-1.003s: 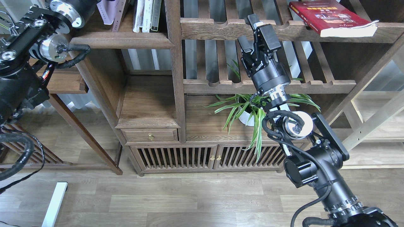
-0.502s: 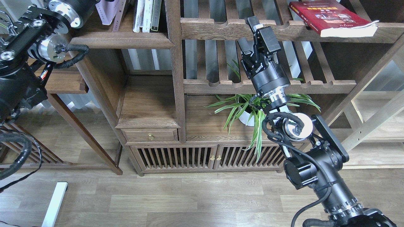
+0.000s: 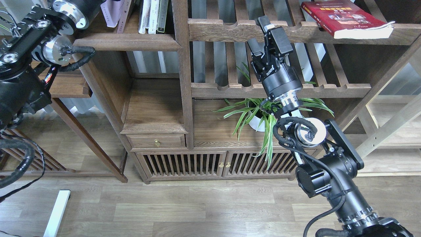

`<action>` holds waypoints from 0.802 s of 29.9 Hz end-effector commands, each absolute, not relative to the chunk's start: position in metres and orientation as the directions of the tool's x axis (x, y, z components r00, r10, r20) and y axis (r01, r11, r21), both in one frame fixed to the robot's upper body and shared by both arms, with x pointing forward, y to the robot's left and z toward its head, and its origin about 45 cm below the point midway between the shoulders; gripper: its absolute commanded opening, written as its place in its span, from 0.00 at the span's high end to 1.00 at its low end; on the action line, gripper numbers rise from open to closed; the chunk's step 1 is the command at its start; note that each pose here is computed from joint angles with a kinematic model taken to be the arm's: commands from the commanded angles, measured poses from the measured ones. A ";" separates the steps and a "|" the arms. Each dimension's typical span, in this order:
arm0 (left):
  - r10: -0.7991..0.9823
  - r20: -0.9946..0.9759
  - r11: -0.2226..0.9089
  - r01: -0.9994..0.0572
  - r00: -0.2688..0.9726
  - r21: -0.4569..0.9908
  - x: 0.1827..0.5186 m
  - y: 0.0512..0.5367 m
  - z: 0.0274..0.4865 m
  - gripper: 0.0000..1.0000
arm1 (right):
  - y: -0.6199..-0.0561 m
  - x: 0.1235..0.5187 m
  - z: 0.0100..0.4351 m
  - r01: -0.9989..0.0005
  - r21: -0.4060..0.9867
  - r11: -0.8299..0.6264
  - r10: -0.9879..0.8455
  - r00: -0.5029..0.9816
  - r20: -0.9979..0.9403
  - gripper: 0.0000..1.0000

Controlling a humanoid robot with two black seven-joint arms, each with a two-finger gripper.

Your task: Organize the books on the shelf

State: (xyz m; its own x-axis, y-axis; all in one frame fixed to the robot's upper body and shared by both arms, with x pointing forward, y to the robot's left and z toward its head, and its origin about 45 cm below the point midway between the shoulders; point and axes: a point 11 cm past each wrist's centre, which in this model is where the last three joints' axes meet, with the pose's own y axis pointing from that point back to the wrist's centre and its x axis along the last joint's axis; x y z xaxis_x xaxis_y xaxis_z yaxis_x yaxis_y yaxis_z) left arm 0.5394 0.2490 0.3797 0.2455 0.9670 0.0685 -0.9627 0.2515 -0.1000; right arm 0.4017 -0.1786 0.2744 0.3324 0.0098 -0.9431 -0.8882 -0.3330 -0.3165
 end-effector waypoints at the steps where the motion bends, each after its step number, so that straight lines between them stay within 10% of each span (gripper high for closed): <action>1: 0.967 0.067 0.253 -0.962 0.247 -0.104 0.539 0.250 0.380 0.96 | -0.179 0.402 0.274 -0.889 -0.315 -0.333 0.009 0.331 -0.944 0.12; 24: 0.971 0.066 0.238 -0.966 0.232 -0.102 0.540 0.251 0.379 0.70 | -0.179 0.401 0.274 -0.888 -0.316 -0.333 0.011 0.332 -0.943 0.12</action>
State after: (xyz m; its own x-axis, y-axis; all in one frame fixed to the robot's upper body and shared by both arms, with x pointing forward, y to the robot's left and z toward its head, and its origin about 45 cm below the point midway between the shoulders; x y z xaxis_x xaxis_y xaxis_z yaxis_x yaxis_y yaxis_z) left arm 0.5397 0.2504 0.3784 0.2345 0.9698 0.0666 -0.9655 0.2403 -0.1007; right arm 0.4013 -0.1786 0.2741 0.3318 0.0109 -0.9433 -0.8884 -0.3327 -0.3164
